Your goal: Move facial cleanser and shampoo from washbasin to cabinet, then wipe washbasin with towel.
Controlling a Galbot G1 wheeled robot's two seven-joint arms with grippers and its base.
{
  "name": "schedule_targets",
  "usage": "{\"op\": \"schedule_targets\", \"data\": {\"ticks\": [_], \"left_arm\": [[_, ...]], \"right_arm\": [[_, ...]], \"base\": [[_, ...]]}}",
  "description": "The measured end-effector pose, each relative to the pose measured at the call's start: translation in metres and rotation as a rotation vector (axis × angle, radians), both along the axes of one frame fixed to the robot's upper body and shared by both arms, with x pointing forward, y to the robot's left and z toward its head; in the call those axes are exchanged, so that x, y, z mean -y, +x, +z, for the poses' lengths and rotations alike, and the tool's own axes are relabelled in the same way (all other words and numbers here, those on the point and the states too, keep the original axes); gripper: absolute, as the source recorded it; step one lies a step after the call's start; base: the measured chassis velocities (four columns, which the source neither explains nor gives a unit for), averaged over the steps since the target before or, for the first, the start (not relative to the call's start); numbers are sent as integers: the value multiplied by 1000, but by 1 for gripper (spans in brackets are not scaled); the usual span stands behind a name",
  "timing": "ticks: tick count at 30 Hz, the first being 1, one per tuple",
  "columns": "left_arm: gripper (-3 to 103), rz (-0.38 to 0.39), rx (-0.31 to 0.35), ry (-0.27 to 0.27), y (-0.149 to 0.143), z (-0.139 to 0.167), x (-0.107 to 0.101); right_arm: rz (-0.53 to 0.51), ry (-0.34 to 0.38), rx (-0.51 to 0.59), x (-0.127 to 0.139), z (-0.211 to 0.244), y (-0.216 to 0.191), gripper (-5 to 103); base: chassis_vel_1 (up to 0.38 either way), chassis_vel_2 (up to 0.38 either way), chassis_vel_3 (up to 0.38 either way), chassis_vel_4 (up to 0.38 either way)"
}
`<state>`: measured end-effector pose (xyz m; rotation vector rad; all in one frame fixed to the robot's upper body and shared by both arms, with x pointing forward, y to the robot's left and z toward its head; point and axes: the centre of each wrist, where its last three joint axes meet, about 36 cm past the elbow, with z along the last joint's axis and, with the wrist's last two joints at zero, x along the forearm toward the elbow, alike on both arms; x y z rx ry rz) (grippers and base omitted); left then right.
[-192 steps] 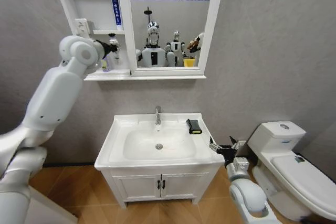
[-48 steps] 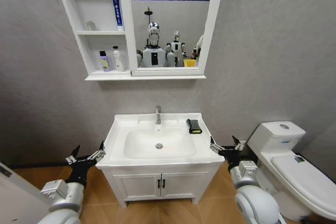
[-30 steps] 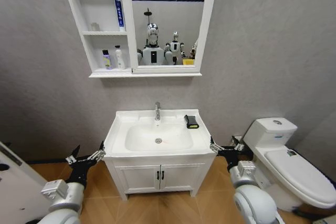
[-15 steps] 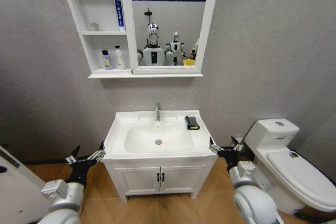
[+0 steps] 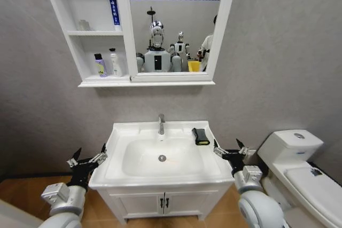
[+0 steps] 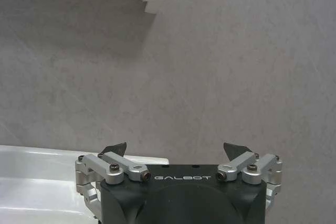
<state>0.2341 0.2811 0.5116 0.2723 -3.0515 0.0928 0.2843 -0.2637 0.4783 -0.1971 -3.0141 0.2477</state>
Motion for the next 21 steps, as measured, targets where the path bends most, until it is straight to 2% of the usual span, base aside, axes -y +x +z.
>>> {"op": "schedule_targets", "data": {"ticks": [5, 21], "left_arm": [[100, 0, 0, 0, 0, 0, 0], [100, 0, 0, 0, 0, 0, 0]], "right_arm": [[-3, -2, -14, 0, -1, 0, 100], [-6, -4, -35, 2, -2, 4, 100]], "base": [[-60, 22, -45, -14], [29, -11, -20, 13]]}}
